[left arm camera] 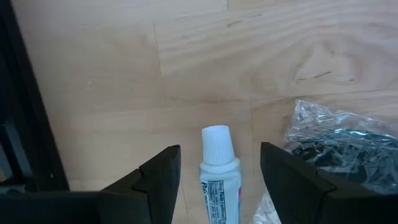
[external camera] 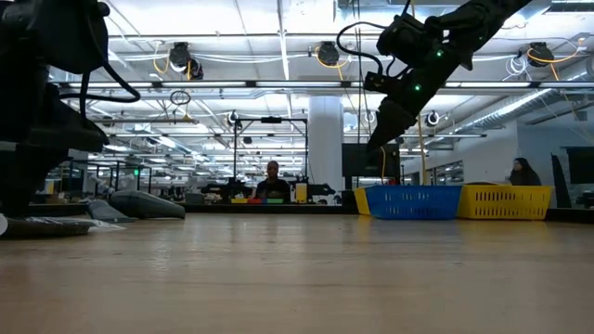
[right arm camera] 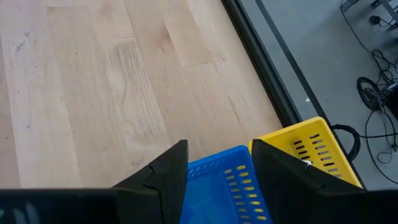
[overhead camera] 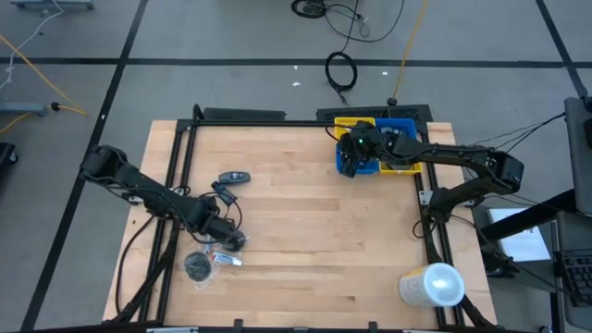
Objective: Pick & Place Travel size toiletries
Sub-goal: Put the top white toothpaste into the top yellow basket
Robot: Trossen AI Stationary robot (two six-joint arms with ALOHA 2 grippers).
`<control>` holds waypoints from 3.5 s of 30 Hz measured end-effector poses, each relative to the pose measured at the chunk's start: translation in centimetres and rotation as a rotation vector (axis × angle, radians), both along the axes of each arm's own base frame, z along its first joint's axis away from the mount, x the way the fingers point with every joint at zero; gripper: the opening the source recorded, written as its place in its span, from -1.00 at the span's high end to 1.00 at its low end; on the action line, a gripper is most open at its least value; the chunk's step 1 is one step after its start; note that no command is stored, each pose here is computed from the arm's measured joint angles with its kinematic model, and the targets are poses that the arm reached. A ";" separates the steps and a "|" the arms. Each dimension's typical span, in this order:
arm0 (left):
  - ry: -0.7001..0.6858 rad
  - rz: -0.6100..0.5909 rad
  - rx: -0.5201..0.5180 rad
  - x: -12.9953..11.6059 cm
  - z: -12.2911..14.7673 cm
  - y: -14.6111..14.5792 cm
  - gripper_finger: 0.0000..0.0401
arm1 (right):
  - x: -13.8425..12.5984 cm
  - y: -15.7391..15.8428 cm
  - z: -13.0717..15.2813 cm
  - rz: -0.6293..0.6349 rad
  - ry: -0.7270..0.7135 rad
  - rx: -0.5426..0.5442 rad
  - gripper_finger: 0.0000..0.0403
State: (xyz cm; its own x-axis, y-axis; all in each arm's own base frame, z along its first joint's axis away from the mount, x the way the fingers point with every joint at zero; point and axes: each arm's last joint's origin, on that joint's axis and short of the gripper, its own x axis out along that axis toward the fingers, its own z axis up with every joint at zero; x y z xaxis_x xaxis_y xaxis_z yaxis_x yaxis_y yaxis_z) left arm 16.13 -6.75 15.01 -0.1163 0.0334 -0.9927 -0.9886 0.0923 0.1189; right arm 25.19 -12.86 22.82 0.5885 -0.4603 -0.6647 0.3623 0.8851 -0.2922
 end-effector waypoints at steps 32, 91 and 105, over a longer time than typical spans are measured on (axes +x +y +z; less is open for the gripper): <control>-0.066 0.009 -0.010 -0.5 -1.9 0.2 0.72 | 0.0 0.0 0.0 -0.008 -0.006 0.008 0.15; -1.007 -0.889 1.225 15.6 18.0 5.4 0.81 | 4.3 6.0 3.9 0.612 -0.544 0.205 0.15; -1.121 -0.933 1.293 17.7 17.2 5.7 0.81 | 4.7 7.1 4.8 0.643 -0.627 0.213 0.15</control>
State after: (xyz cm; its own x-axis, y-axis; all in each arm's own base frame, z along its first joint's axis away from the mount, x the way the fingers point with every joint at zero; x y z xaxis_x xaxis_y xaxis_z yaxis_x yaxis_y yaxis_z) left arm 33.88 -1.03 32.18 0.9326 0.3528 0.0764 -0.3529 0.9356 -0.0131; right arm 29.91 -5.74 27.58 0.9696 0.1752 -0.1710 -0.1806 0.9834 -0.0164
